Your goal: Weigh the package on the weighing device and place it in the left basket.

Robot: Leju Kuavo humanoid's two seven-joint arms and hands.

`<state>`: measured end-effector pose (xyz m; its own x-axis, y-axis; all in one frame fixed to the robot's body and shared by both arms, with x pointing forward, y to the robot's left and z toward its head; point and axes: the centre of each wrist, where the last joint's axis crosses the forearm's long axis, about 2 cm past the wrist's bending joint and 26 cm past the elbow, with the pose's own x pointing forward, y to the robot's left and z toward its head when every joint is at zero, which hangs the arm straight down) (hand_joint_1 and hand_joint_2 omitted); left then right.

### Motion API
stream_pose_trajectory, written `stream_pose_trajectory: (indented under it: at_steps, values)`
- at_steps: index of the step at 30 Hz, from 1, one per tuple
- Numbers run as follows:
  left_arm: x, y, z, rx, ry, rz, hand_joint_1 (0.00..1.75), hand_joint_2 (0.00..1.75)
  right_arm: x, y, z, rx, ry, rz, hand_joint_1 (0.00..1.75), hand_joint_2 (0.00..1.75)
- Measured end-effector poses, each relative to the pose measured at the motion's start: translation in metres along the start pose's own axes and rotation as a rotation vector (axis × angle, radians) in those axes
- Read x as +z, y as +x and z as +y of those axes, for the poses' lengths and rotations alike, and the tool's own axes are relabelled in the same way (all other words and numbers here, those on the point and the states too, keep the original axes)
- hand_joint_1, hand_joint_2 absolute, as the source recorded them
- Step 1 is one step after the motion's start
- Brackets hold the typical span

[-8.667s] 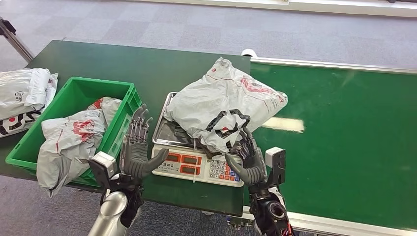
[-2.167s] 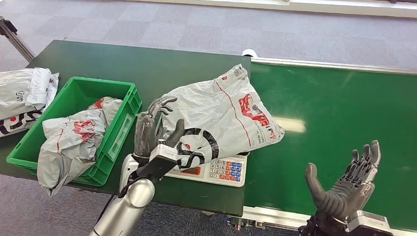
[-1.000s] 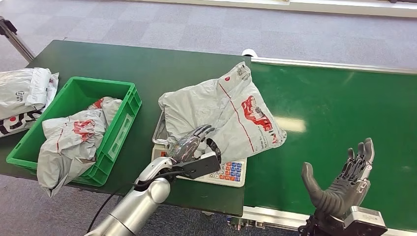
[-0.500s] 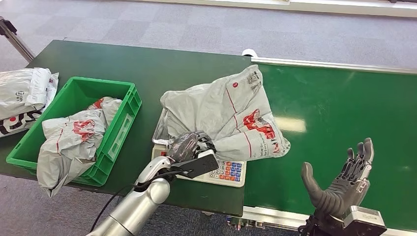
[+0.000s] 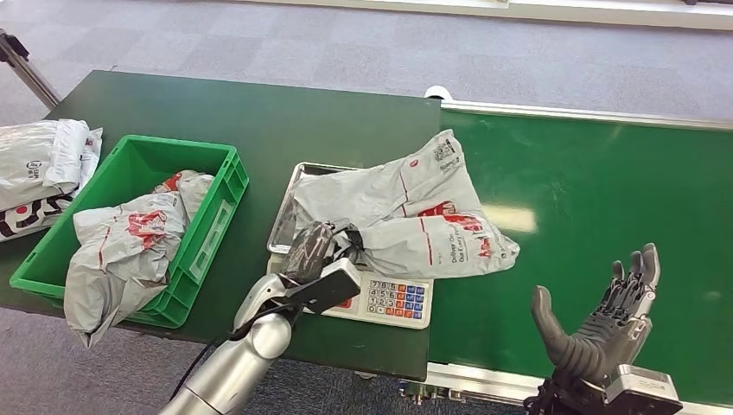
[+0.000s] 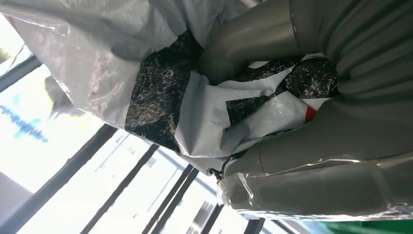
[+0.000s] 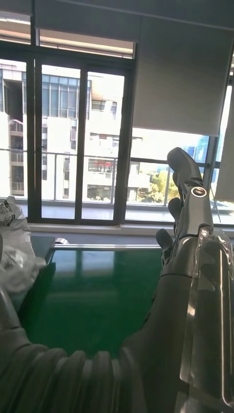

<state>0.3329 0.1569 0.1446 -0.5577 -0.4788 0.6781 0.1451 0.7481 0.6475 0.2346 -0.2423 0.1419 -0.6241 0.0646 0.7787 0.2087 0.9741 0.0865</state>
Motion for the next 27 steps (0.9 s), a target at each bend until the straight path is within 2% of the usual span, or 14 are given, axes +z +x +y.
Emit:
stream_pose_trajectory:
  at_steps: [3, 6, 23, 27]
  values:
    - [0.001, 0.007, 0.011, -0.011, 0.171, -0.113, 1.75, 1.75, 0.000, 0.000, 0.000, -0.006, -0.002, -0.005, 0.00, 1.75]
    - [0.002, 0.014, 0.022, -0.030, 0.274, -0.179, 1.75, 1.75, 0.000, 0.000, 0.000, -0.009, -0.004, -0.006, 0.00, 1.75]
    - [0.006, 0.021, 0.034, -0.037, 0.341, -0.223, 1.75, 1.75, 0.000, 0.000, 0.000, -0.010, -0.005, -0.007, 0.00, 1.75]
    - [0.009, 0.025, 0.040, -0.178, 0.487, -0.308, 1.75, 1.75, 0.000, 0.000, 0.000, -0.014, -0.009, -0.008, 0.00, 1.75]
